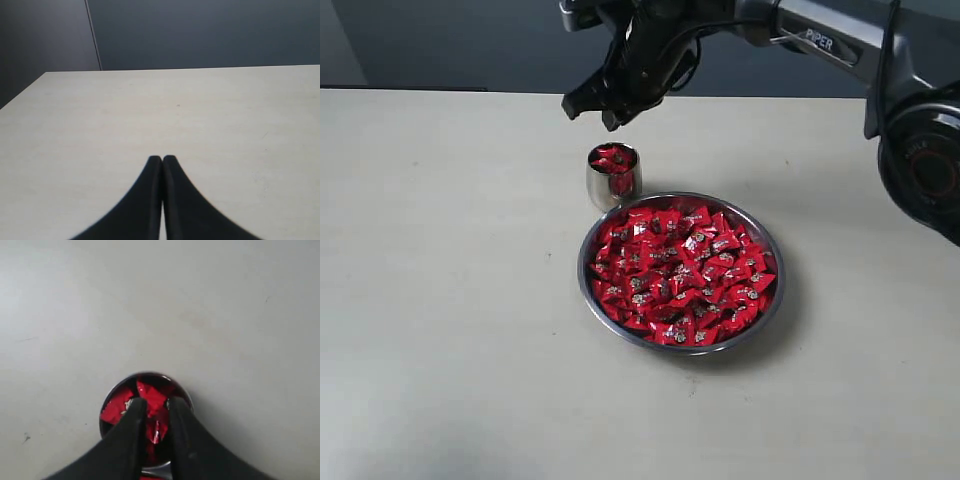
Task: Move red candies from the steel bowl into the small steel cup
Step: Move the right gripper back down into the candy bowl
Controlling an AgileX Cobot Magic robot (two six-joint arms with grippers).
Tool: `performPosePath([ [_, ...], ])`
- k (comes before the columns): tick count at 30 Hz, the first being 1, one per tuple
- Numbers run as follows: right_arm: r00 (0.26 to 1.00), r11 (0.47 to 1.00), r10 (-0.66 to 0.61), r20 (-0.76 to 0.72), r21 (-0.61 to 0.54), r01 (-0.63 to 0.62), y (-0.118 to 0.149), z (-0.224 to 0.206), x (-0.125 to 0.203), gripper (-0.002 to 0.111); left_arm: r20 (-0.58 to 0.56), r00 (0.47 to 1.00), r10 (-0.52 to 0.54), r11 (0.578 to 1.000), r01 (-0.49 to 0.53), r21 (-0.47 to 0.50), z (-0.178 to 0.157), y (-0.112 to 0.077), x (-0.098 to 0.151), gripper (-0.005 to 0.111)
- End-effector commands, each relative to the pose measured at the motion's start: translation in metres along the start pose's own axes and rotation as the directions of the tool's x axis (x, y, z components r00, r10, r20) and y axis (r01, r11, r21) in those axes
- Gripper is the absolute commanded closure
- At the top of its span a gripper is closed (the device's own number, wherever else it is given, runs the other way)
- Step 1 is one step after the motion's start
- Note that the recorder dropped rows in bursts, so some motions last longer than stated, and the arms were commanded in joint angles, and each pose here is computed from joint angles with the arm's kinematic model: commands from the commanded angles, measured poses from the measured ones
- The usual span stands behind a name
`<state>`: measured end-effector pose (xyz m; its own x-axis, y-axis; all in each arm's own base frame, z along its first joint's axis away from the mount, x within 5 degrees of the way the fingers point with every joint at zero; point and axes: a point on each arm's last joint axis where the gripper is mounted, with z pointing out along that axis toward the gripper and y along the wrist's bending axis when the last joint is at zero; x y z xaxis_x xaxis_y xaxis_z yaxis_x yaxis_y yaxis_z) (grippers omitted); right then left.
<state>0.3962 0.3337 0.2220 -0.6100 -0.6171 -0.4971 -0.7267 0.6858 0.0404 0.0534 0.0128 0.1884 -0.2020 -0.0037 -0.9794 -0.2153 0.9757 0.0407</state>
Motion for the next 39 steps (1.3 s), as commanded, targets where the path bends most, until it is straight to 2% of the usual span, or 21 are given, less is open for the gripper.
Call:
performPosePath([
  [1,0.999,1.0,-0.02,-0.035,0.016,0.02,-0.001,-0.014,-0.002,0.091,0.003,1.0,0.004,1.0,-0.004,0.004,0.0,0.0,0.001,0.106],
  [4,0.997,0.999,-0.029,-0.067,0.033,0.031,-0.003,-0.023,-0.002,0.091,0.003,1.0,0.004,1.0,-0.004,0.004,0.0,0.0,0.001,0.106],
  [9,1.0,0.998,-0.029,-0.003,0.056,0.029,-0.008,-0.043,-0.009,0.091,0.003,1.0,0.004,1.0,-0.004,0.004,0.0,0.0,0.001,0.106],
  [14,0.998,0.997,0.019,0.066,0.067,-0.023,-0.014,-0.066,-0.011,0.091,0.003,1.0,0.004,1.0,-0.004,0.004,0.0,0.0,0.001,0.106],
  [19,0.991,0.994,0.064,0.121,0.084,-0.074,-0.022,-0.083,0.003,0.091,0.003,1.0,0.004,1.0,-0.004,0.004,0.0,0.0,0.001,0.106],
  [26,0.977,0.985,0.106,0.187,0.116,-0.129,-0.034,-0.105,0.051,0.091,0.003,1.0,0.004,1.0,-0.004,0.004,0.0,0.0,0.001,0.106],
  [34,0.964,0.95,0.246,0.102,0.173,-0.261,-0.067,-0.116,0.137,0.091,0.003,1.0,0.004,1.0,-0.004,0.004,0.0,0.0,0.001,0.106],
  [37,0.96,0.946,0.274,0.064,0.162,-0.281,-0.066,-0.104,0.149,0.091,0.003,1.0,0.004,1.0,-0.004,0.004,0.0,0.0,0.001,0.106],
  [39,0.941,0.936,0.337,0.041,0.091,-0.339,-0.056,-0.089,0.148,0.091,0.003,1.0,0.004,1.0,-0.004,0.004,0.0,0.0,0.001,0.106],
])
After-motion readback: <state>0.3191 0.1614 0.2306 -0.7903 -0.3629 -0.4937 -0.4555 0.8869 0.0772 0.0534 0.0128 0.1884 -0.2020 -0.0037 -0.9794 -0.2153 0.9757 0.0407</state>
